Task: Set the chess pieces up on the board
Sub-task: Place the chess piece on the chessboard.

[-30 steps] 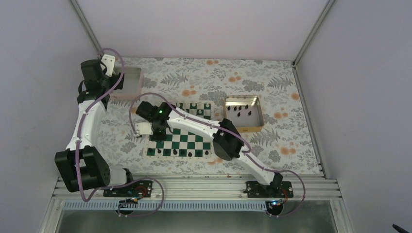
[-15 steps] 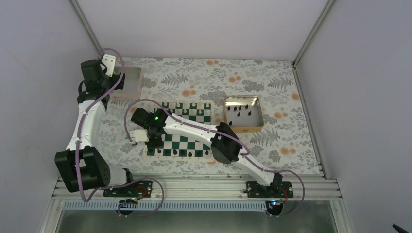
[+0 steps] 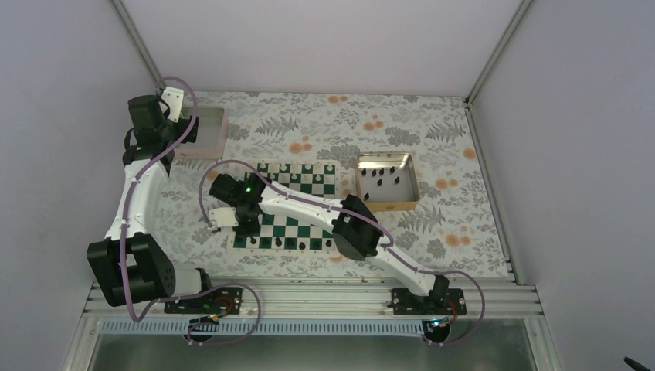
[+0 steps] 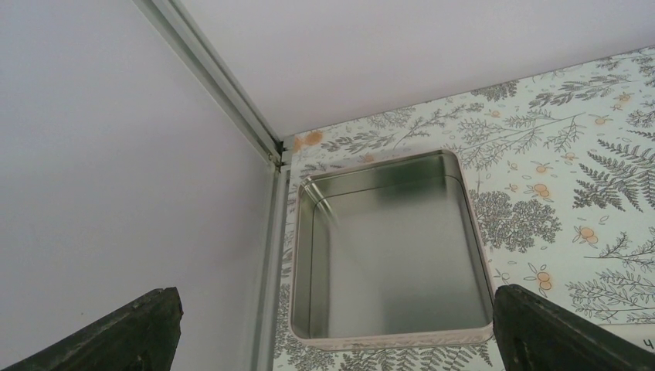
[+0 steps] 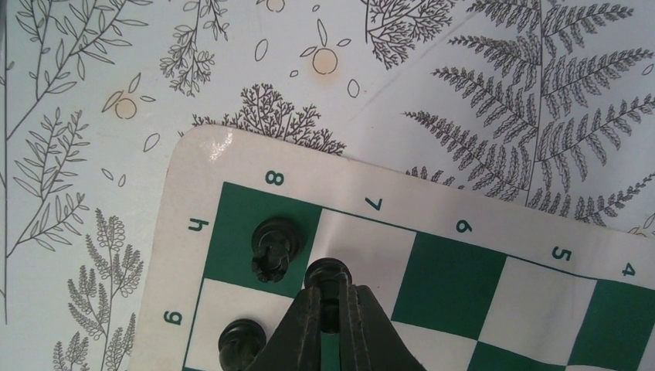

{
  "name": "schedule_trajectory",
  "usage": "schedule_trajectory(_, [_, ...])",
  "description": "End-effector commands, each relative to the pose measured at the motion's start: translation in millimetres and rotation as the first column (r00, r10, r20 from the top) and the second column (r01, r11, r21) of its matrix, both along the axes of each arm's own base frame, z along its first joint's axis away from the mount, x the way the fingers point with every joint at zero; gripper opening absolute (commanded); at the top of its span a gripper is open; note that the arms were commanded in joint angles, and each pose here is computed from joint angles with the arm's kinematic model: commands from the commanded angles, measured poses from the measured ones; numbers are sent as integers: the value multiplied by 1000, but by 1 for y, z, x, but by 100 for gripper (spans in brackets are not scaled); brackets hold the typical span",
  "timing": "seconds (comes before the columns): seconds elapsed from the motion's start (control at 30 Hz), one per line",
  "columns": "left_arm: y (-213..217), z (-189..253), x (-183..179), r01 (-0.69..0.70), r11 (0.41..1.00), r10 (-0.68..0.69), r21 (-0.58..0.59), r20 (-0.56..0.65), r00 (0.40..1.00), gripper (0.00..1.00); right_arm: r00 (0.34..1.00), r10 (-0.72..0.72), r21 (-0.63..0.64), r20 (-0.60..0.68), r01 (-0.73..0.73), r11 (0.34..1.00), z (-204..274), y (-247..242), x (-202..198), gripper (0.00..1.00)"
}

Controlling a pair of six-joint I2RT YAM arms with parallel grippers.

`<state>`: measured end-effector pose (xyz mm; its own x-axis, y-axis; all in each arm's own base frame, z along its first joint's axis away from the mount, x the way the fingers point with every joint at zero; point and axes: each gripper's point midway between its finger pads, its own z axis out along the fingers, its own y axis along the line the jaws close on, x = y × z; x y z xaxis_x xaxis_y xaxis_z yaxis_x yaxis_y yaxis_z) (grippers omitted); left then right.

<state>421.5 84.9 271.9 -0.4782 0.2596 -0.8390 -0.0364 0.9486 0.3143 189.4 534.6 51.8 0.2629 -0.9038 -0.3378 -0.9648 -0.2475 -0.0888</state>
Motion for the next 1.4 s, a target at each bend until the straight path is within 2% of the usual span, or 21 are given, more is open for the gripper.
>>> schedule_trajectory(0.0, [0, 7, -4, 0, 1000, 0, -9, 23, 1000, 100, 1000, 10, -4, 22, -10, 1000, -4, 2, 4, 5])
schedule_trajectory(0.5, [0, 7, -4, 5, 1000, -5, -13, 25, 1000, 100, 999, 1, 0, 45, -1, 1000, -5, 3, 12, 6])
schedule_trajectory(0.87, [-1, 6, -4, 12, 1000, -12, -14, 20, 1000, 100, 999, -18, 22, 42, 17, 1000, -1, 6, 17, 23])
schedule_trajectory(1.23, [0, 6, -3, 13, 1000, -13, -15, 19, 1000, 100, 998, -50, 102, 26, 47, 994, 37, 6, 27, 25])
schedule_trajectory(1.37, [0, 7, -3, 13, 1000, -13, -18, 18, 1000, 100, 998, -63, 90, 16, 62, 994, 25, 4, 35, 22])
